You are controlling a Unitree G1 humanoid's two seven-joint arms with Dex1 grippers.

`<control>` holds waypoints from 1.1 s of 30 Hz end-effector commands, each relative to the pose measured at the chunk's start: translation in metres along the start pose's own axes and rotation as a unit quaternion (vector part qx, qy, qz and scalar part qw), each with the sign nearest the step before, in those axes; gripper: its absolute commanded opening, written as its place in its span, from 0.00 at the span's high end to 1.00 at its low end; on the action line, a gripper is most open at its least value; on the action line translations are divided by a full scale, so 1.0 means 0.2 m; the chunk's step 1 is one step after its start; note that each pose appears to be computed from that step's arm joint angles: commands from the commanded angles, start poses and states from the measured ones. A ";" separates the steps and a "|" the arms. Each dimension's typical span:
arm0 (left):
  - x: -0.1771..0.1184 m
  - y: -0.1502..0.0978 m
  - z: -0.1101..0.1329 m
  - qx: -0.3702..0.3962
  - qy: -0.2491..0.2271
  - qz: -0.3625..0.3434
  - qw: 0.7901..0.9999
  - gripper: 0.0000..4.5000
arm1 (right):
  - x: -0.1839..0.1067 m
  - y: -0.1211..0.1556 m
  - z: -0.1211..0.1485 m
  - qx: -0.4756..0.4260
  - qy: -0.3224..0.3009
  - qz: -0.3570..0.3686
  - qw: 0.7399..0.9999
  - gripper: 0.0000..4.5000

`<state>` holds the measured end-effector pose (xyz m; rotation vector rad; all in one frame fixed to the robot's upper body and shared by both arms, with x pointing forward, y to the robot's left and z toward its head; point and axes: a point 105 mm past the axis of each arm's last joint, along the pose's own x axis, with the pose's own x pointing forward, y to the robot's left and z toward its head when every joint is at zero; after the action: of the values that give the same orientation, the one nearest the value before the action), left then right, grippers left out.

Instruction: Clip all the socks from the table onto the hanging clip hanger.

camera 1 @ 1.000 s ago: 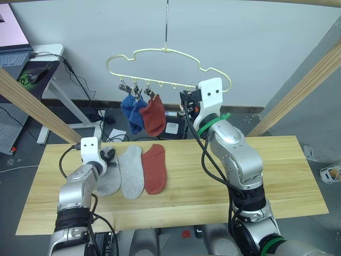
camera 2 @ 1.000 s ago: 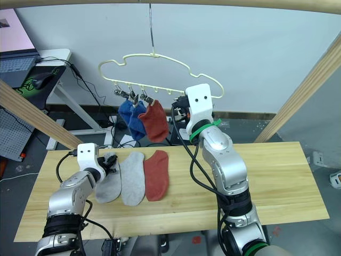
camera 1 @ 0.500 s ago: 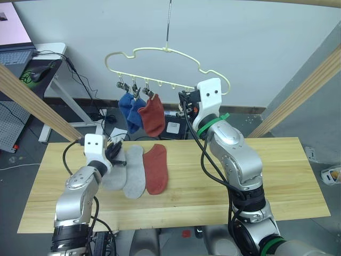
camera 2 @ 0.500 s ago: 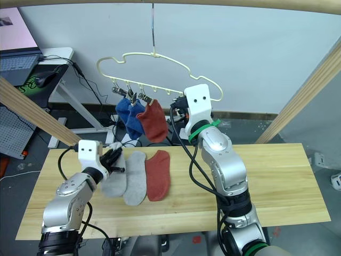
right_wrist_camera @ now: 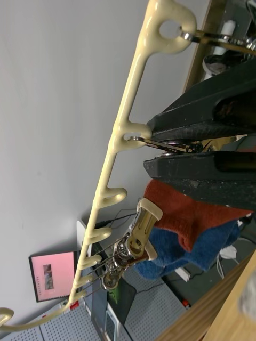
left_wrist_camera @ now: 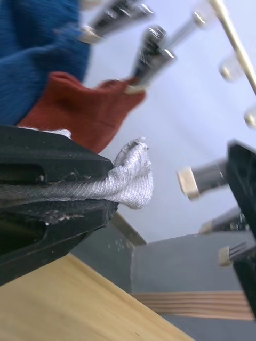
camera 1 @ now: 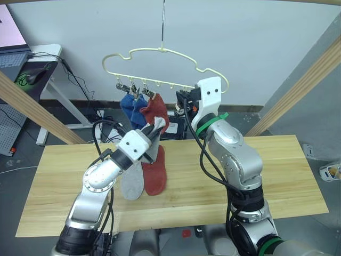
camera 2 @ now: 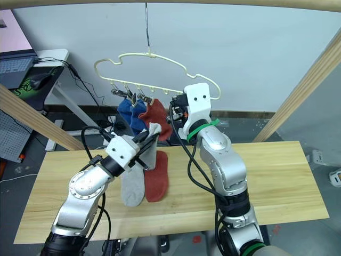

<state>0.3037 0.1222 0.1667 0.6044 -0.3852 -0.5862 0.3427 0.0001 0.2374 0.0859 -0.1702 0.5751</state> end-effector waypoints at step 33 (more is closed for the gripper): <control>0.27 -0.05 0.01 0.120 -0.063 0.007 0.991 0.99 | -0.03 0.14 0.20 0.007 -0.065 0.057 0.996 1.00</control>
<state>0.3430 0.0850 0.1649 0.7977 -0.5393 -0.5717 0.3354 0.0085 0.2424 0.1123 -0.1589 0.6313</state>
